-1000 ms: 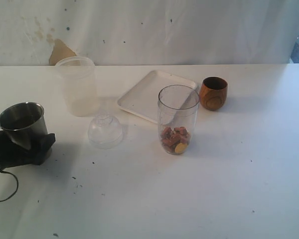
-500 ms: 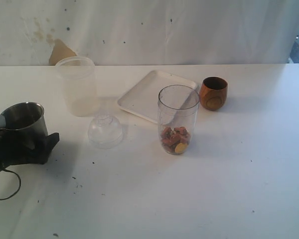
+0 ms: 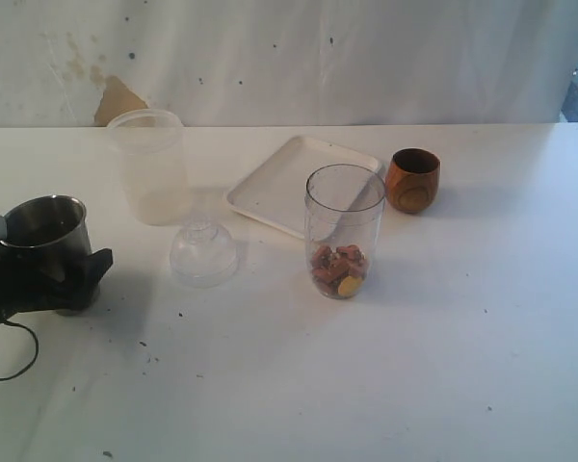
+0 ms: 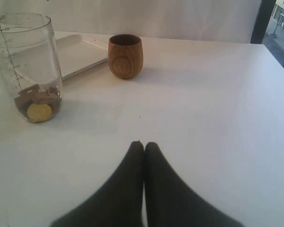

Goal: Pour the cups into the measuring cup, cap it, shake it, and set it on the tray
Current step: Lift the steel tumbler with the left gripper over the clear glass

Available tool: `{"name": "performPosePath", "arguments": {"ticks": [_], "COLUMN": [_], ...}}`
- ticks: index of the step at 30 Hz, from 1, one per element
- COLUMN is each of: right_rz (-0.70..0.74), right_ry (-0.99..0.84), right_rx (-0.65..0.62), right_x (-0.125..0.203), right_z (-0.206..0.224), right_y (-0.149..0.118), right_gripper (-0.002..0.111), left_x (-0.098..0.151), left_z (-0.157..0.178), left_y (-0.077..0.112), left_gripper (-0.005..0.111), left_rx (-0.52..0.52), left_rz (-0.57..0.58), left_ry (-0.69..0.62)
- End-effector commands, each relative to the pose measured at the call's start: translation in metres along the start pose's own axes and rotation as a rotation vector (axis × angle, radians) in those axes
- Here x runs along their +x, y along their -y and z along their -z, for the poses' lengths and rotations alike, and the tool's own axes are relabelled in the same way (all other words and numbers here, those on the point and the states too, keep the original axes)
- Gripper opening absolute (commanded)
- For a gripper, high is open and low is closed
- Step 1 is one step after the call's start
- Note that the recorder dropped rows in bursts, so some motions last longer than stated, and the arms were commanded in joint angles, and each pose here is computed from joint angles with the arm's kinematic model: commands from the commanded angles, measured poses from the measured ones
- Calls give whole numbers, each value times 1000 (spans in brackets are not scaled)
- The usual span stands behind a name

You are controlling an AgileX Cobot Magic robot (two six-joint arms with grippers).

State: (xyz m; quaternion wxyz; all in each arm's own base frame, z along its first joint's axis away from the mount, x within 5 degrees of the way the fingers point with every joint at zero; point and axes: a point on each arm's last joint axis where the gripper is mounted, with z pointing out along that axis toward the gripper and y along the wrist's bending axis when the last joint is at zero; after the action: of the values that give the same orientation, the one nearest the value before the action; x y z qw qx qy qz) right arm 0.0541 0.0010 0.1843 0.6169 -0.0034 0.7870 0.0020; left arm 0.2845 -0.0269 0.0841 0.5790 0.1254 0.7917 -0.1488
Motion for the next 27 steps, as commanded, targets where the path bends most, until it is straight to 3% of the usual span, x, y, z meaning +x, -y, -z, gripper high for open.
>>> {"name": "performPosePath", "arguments": {"ticks": [1,3,5,7,11,18,22,25,27], "right_rz": [-4,-4,-4,-4,-4,-4,-4,-4,-4], "right_ry": [13,13,13,13,13,13,13,13,13], "right_rx": [6,6,6,6,6,6,6,6,6], "right_x": [0,0,0,0,0,0,0,0,0], "right_z": [0,0,0,0,0,0,0,0,0], "right_y": [0,0,0,0,0,0,0,0,0], "right_gripper": [0,0,0,0,0,0,0,0,0], "left_x": [-6,-6,-6,-5,-4,-19,-53,-97,-115], "left_z": [-1,-1,-1,0,0,-2,5,9,3], "left_y": [1,1,4,6,13,13,16,18,24], "left_gripper": [97,95,85,63,0,0,0,0,0], "left_rx": [8,10,33,58,143,159,167,209,243], "left_rz": [-13,-18,-27,-34,-5,-7,13,36,29], "left_ry": [31,31,28,24,8,56,161,290,269]}}
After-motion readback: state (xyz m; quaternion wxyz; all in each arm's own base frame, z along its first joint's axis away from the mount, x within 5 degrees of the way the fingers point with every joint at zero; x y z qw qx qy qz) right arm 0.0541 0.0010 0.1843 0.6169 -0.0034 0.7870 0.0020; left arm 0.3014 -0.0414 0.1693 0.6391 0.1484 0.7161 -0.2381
